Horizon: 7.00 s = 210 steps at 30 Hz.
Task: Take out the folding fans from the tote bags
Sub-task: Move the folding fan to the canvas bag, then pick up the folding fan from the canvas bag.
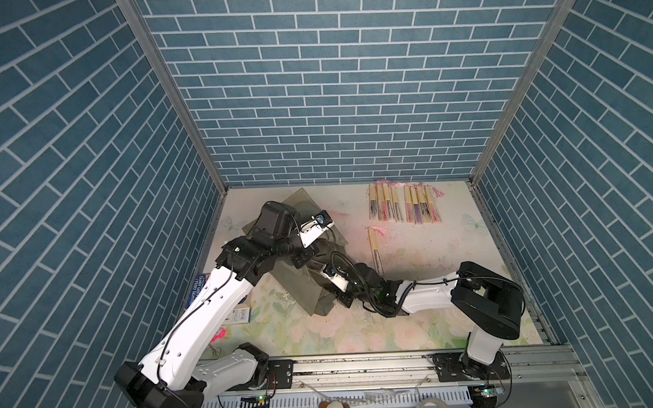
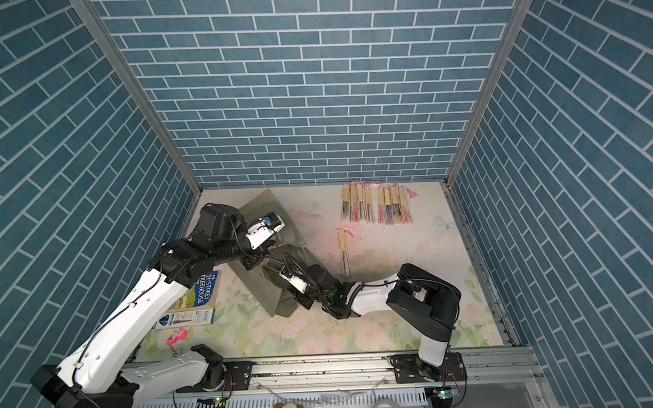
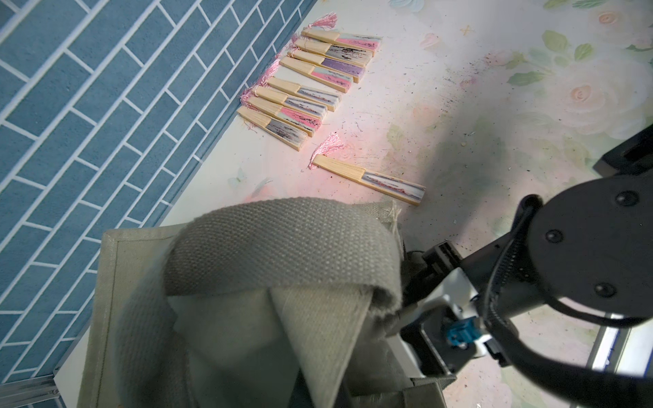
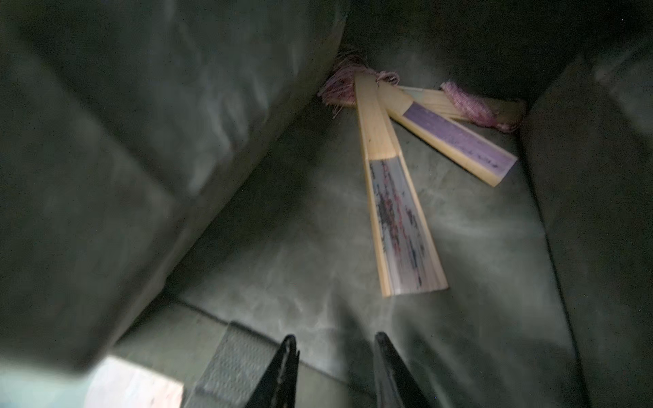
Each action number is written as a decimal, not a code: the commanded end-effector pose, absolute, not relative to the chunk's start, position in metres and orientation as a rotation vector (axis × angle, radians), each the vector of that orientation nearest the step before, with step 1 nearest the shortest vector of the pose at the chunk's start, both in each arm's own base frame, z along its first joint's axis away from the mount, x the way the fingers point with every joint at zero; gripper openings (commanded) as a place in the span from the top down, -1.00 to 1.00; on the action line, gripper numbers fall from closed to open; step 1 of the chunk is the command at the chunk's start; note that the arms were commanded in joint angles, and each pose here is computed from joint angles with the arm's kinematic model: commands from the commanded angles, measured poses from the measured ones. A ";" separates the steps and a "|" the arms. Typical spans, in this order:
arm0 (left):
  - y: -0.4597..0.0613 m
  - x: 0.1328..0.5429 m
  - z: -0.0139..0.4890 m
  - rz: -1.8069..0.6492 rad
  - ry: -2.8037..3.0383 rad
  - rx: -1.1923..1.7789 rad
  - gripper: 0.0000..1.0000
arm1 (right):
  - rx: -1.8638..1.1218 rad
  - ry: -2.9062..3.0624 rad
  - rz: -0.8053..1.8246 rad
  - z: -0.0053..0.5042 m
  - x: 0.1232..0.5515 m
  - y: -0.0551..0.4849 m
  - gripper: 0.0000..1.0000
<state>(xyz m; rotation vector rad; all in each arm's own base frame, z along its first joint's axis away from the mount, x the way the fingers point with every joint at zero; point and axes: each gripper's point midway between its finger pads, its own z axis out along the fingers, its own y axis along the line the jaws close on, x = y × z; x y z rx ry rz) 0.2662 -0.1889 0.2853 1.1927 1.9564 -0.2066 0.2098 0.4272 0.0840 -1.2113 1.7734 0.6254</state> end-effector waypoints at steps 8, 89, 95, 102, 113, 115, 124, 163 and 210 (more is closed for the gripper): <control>-0.197 0.262 0.303 -0.253 1.892 1.213 1.00 | -1.218 1.735 0.524 0.083 0.259 0.455 -0.26; -0.198 0.273 0.282 -0.194 1.933 1.223 1.00 | -1.096 2.198 0.702 0.050 0.228 0.438 -0.15; -0.198 0.273 0.281 -0.189 1.935 1.225 1.00 | -1.150 2.303 0.708 0.014 0.216 0.435 -0.17; -0.197 0.272 0.281 -0.183 1.935 1.223 1.00 | -1.181 2.375 0.706 0.003 0.204 0.426 0.21; -0.196 0.275 0.278 -0.164 1.942 1.225 1.00 | -1.190 2.450 0.600 0.016 0.183 0.400 0.57; -0.196 0.274 0.277 -0.162 1.941 1.228 1.00 | -1.170 2.459 0.615 0.021 0.179 0.394 0.57; -0.197 0.274 0.277 -0.162 1.943 1.229 1.00 | -1.142 2.559 0.777 0.016 0.150 0.386 0.38; -0.198 0.273 0.273 -0.137 1.942 1.246 1.00 | -0.854 2.693 1.191 0.015 0.130 0.392 0.48; -0.198 0.272 0.273 -0.126 1.938 1.251 1.00 | -0.426 2.150 0.712 0.158 0.177 0.198 1.00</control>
